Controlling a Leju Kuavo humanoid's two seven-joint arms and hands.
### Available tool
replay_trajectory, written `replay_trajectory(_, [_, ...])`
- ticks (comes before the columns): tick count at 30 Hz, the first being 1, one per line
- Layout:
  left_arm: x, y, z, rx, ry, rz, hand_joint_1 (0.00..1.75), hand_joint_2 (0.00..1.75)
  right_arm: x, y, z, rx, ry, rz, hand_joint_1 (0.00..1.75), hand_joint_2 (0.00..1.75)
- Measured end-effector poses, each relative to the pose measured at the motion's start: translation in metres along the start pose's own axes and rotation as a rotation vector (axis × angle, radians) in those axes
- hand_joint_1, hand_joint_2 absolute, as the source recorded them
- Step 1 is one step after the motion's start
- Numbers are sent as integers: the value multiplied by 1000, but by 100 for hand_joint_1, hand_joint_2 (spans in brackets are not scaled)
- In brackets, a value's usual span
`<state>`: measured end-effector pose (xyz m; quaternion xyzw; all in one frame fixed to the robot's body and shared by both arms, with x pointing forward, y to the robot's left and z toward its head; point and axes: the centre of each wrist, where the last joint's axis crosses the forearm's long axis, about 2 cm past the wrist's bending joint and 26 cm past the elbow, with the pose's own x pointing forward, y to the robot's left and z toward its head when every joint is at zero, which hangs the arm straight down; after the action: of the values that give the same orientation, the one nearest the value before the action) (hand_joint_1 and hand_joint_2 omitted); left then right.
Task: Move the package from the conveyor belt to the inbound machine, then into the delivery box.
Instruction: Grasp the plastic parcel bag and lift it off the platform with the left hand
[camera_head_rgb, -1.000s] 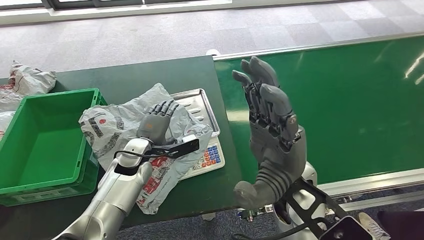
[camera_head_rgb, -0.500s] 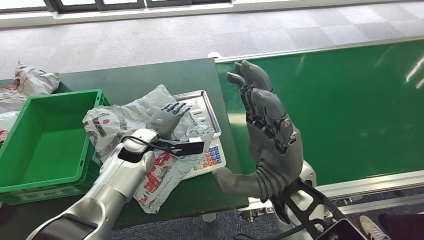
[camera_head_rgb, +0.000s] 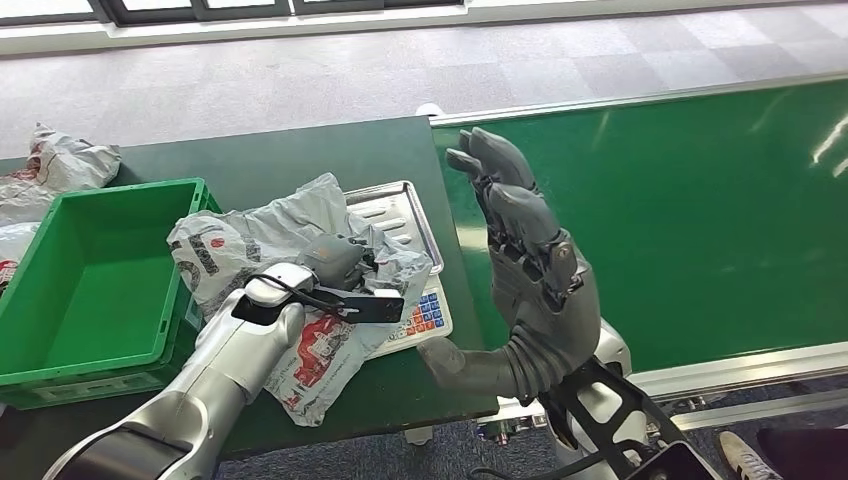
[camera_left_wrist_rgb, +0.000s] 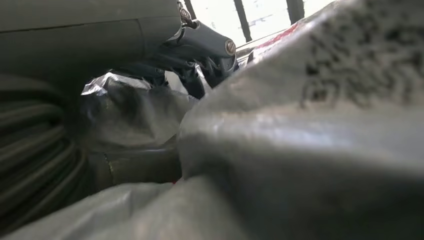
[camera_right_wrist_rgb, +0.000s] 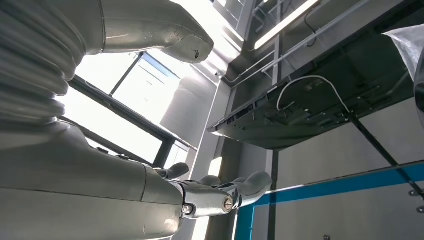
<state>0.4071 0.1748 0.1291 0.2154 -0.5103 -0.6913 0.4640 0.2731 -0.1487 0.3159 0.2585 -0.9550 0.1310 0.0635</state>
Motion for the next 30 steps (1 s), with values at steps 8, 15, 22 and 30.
replay_trajectory(8, [-8, 5, 0, -38, -60, 32, 175, 175, 0, -1, 1, -1, 0, -7, 0, 175])
replay_trajectory(15, [-8, 4, 0, -41, -71, 40, 175, 175, 0, -2, 2, 4, 7, -2, 0, 175])
replay_trajectory(22, [-4, 16, 6, 476, -11, 111, 175, 175, 3, -1, 10, 2, 33, 39, 0, 175])
replay_trajectory(30, [-16, 56, 35, 1048, 91, 319, 175, 175, 8, 0, 15, -15, 42, 53, 0, 175])
